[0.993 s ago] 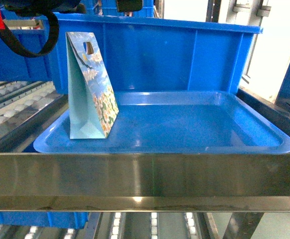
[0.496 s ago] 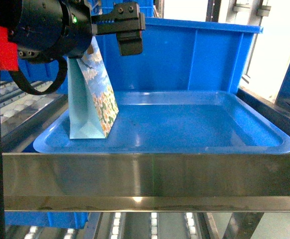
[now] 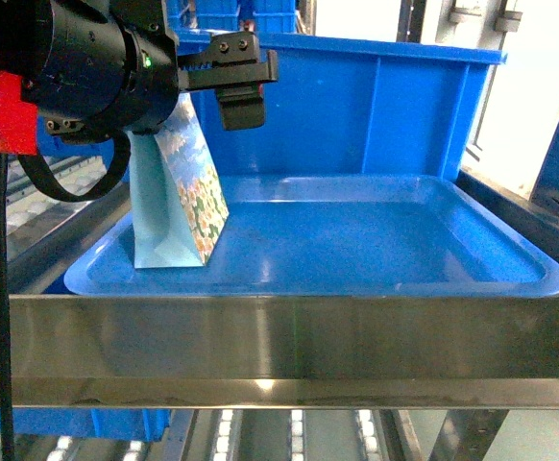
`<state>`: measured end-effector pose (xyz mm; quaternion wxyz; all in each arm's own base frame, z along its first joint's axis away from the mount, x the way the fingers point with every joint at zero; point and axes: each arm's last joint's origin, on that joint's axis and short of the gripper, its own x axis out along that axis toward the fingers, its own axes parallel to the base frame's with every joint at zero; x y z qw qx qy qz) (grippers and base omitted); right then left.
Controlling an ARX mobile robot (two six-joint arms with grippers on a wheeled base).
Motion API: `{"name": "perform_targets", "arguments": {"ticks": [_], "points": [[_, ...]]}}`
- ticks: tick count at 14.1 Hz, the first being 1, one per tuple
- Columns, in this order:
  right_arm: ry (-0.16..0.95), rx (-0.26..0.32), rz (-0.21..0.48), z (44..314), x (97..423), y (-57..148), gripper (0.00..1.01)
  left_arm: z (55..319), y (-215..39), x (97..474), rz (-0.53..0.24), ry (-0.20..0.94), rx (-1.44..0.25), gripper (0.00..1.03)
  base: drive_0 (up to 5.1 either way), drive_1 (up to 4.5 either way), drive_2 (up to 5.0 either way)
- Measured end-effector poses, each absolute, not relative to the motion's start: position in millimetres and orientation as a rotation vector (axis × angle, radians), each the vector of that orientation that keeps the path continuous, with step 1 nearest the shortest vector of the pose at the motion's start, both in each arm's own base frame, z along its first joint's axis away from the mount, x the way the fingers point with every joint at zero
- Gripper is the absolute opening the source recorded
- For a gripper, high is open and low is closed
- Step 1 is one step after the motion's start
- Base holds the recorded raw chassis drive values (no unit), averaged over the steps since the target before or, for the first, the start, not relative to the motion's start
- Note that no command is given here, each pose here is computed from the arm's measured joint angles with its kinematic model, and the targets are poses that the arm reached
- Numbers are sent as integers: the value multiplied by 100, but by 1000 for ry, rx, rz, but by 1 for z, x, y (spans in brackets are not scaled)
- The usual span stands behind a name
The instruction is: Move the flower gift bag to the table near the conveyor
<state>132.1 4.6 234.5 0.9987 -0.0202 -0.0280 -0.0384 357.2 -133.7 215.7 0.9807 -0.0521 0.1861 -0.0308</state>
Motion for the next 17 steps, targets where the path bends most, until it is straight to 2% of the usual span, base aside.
{"name": "perform_targets", "arguments": {"ticks": [3, 4, 5, 8, 11, 13, 14, 17], "points": [[-56, -40, -77, 234, 132, 5, 2, 216, -134, 357, -53, 372, -103, 60, 0, 0, 0], [-57, -40, -77, 235, 132, 5, 2, 215, -134, 357, -46, 371, -103, 39, 0, 0, 0], [-56, -40, -77, 235, 132, 5, 2, 213, -133, 356, -28, 370, -99, 5, 0, 0, 0], [-56, -40, -77, 234, 132, 5, 2, 222, -127, 348, -28, 294, -90, 3, 0, 0, 0], [-56, -40, -77, 234, 132, 5, 2, 265, -111, 333, -49, 123, -101, 3, 0, 0, 0], [-56, -40, -77, 235, 132, 5, 2, 288, -77, 305, 14, -11, -97, 3, 0, 0, 0], [-56, -40, -77, 234, 132, 5, 2, 284, -55, 284, 69, -30, -79, 3, 0, 0, 0], [-56, -40, -77, 234, 132, 5, 2, 277, -27, 247, 146, -35, -52, 3, 0, 0, 0]]}}
